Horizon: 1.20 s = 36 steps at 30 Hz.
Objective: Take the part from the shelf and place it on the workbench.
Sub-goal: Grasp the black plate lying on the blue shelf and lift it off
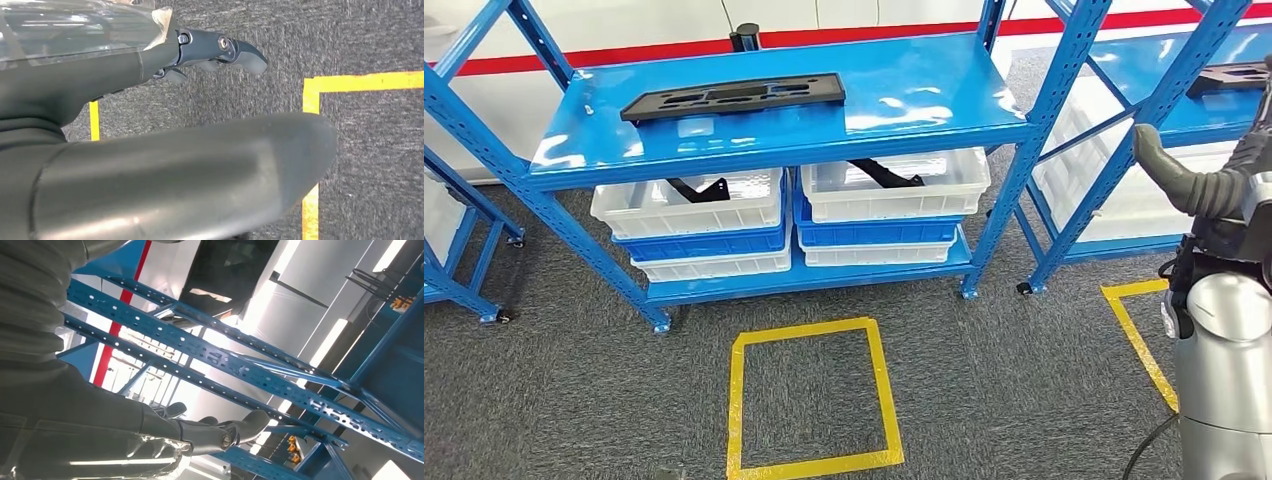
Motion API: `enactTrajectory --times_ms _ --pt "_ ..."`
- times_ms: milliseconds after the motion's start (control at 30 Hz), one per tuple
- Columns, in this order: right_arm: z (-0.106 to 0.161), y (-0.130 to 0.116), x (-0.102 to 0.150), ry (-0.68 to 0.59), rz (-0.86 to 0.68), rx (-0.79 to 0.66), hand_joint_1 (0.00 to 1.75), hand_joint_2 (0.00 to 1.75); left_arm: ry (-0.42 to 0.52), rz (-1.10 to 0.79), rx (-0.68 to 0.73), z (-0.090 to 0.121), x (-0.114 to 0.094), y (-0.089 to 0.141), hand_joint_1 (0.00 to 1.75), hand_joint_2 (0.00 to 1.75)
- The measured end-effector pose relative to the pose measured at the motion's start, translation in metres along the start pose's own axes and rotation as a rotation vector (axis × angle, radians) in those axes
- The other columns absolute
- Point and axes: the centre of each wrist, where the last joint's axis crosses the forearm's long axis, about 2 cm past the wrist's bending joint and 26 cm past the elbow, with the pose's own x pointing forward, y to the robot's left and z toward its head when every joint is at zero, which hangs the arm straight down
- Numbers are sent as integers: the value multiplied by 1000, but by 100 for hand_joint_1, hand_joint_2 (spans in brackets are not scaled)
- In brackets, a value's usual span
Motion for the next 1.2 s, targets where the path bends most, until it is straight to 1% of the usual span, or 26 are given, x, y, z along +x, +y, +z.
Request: enactTrajectory --times_ms 367,467,667,967,1200 --pt "1 5 2 0 11 4 0 175 3 -1 5 0 1 0 0 0" --pt "2 5 2 -1 13 3 0 175 2 0 3 -1 1 0 0 0" --pt "11 5 -2 21 17 18 0 175 6 -2 -1 1 -1 -1 0 0" --pt "11 2 -2 15 26 18 0 175 -2 -3 -4 -1 3 -2 0 0" --pt "14 3 -2 21 24 21 0 175 6 -6 -3 0 0 -1 0 0"
